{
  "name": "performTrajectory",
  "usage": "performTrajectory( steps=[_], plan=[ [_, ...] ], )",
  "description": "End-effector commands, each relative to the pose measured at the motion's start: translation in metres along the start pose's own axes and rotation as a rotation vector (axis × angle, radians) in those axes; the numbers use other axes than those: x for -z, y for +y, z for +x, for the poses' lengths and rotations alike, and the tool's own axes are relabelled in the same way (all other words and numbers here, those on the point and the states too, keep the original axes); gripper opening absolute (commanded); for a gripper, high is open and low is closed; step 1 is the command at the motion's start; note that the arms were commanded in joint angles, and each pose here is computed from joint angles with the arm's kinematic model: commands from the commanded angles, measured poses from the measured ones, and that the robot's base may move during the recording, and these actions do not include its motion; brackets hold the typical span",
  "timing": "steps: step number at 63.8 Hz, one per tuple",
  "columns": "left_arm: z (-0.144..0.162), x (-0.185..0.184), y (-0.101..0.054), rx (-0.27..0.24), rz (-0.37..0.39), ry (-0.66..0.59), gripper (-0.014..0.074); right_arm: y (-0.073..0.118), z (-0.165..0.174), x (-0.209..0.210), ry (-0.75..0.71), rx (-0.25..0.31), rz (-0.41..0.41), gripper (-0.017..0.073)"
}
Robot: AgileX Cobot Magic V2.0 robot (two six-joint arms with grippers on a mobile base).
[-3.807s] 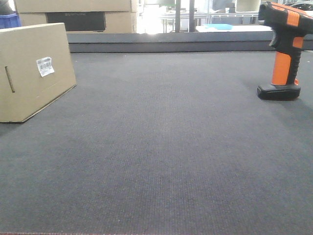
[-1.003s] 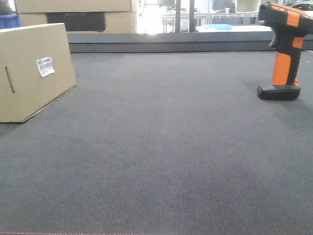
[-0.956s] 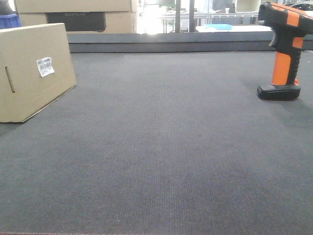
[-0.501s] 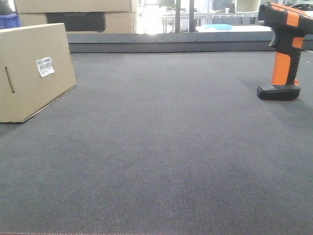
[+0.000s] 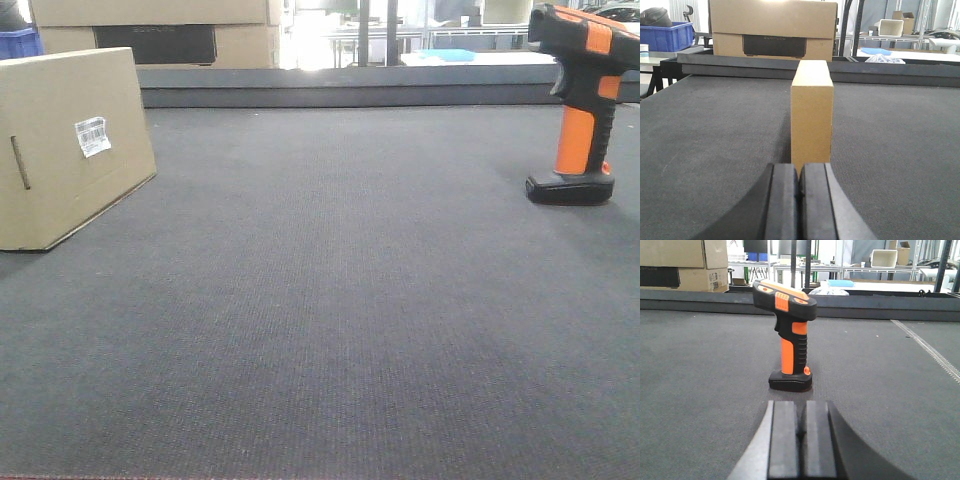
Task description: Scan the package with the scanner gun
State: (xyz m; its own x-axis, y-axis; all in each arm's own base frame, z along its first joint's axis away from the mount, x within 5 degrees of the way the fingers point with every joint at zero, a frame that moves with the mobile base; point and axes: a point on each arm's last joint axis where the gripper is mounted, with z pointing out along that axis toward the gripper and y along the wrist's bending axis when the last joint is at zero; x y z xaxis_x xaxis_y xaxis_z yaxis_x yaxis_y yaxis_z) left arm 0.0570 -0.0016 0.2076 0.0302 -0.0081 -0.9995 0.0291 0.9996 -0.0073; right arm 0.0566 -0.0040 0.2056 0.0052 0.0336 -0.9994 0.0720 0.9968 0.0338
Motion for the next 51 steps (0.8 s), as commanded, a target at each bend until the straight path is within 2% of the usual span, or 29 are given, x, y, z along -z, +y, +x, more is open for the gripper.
performTrajectory(
  steps=[1, 51],
  plan=[
    [-0.0023, 0.0006, -0.0003, -0.003, 0.005, -0.021, -0.0111, -0.0003, -0.0025, 0.0003, -0.029, 0.004, 0.005, -0.0168],
    [-0.0023, 0.0006, -0.0003, -0.003, 0.005, -0.021, -0.0111, -0.0003, -0.0027, 0.0003, -0.031, 0.004, 0.005, -0.0168]
  ],
)
